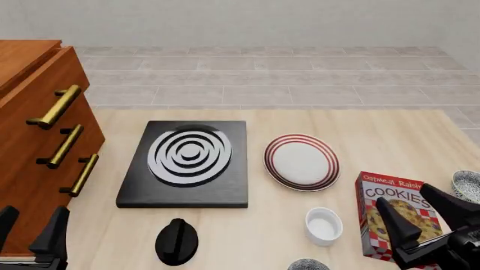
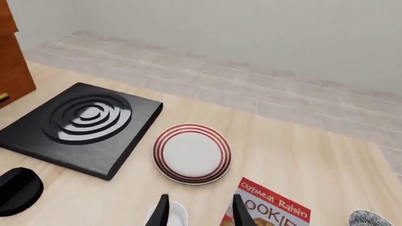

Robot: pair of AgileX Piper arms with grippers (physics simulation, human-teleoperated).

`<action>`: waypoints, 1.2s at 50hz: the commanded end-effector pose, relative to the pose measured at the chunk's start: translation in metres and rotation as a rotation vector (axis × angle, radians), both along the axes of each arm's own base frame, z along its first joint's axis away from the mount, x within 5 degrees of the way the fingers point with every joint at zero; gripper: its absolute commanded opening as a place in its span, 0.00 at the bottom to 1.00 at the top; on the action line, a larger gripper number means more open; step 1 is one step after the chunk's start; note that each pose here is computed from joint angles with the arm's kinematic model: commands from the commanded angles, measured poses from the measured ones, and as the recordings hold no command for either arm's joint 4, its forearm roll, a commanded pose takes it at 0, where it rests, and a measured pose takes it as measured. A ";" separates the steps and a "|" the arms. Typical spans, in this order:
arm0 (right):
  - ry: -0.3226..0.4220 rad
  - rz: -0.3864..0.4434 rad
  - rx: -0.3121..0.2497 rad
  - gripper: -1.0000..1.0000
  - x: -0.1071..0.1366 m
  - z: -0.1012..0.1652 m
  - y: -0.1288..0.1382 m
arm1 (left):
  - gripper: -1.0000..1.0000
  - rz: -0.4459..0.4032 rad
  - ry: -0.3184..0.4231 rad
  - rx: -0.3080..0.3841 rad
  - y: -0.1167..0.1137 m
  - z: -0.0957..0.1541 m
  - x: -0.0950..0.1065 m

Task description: Pick the akita bowl next to the ramekin and place it on the plate.

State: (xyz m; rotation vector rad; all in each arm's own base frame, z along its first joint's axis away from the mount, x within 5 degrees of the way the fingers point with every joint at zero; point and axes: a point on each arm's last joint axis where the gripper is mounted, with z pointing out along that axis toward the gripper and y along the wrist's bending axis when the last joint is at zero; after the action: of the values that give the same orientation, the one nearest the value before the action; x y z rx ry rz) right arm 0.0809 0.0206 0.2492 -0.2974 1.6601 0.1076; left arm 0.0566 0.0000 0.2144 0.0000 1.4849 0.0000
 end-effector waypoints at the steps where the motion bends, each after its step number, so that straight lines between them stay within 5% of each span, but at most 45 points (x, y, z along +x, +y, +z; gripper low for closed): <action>1: 0.048 0.034 -0.005 1.00 0.000 0.006 0.003 | 1.00 0.000 0.000 0.000 0.000 0.000 0.000; 15: 0.112 0.091 0.011 1.00 0.002 0.012 0.009 | 1.00 0.000 0.000 0.000 0.000 0.000 0.000; 60: 0.293 0.248 -0.081 1.00 0.008 0.013 0.029 | 1.00 0.000 0.000 0.000 0.000 0.000 0.000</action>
State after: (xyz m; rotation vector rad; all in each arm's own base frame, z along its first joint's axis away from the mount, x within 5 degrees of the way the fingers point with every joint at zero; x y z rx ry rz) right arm 0.0878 0.0456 0.2657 -0.5319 1.8761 0.2685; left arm 0.0566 0.0000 0.2144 0.0000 1.4849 0.0000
